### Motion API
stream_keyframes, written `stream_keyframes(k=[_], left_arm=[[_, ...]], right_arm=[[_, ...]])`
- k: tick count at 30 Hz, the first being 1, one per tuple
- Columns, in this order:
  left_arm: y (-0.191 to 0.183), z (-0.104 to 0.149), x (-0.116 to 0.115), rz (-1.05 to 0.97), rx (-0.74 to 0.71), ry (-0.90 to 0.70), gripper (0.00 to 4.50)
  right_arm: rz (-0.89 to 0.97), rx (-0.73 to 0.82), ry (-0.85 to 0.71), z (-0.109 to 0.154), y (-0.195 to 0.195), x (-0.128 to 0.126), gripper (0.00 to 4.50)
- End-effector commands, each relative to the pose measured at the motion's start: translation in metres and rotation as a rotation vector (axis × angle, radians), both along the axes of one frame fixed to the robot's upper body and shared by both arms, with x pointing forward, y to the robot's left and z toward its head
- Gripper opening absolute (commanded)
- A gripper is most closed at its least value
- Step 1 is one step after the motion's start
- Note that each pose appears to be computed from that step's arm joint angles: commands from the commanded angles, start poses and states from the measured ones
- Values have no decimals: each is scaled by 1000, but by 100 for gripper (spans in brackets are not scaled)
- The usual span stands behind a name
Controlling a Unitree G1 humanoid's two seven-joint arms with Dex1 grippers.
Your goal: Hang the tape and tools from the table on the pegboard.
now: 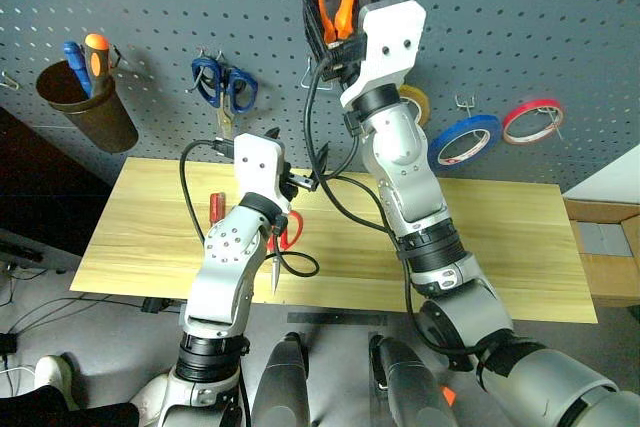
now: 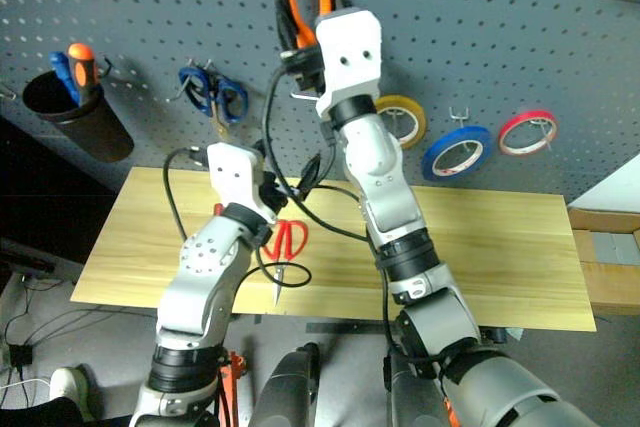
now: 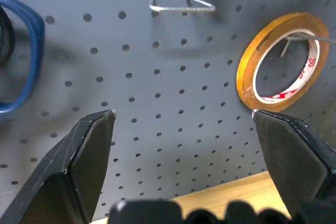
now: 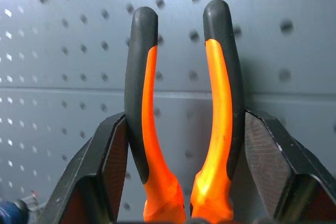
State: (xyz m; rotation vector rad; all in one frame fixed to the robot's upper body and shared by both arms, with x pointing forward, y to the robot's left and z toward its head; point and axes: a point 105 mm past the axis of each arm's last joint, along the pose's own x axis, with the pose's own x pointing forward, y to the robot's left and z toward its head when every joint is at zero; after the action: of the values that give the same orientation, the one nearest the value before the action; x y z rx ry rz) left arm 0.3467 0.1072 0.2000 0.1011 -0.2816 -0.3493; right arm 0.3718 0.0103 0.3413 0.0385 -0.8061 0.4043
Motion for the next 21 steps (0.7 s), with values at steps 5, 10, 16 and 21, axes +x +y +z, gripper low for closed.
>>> stream_keyframes(k=[5, 10, 16, 21], left_arm=[[-9, 18, 5, -34, -13, -57, 450], [-6, 18, 4, -31, -10, -58, 450], [0, 16, 3, -18, -4, -53, 450], [0, 27, 0, -35, -31, -91, 450]], right_arm=[[15, 73, -96, 30, 7, -8, 269], [15, 85, -103, 33, 7, -7, 269], [33, 102, -122, 39, 8, -14, 269], [60, 99, -97, 30, 17, -16, 269]])
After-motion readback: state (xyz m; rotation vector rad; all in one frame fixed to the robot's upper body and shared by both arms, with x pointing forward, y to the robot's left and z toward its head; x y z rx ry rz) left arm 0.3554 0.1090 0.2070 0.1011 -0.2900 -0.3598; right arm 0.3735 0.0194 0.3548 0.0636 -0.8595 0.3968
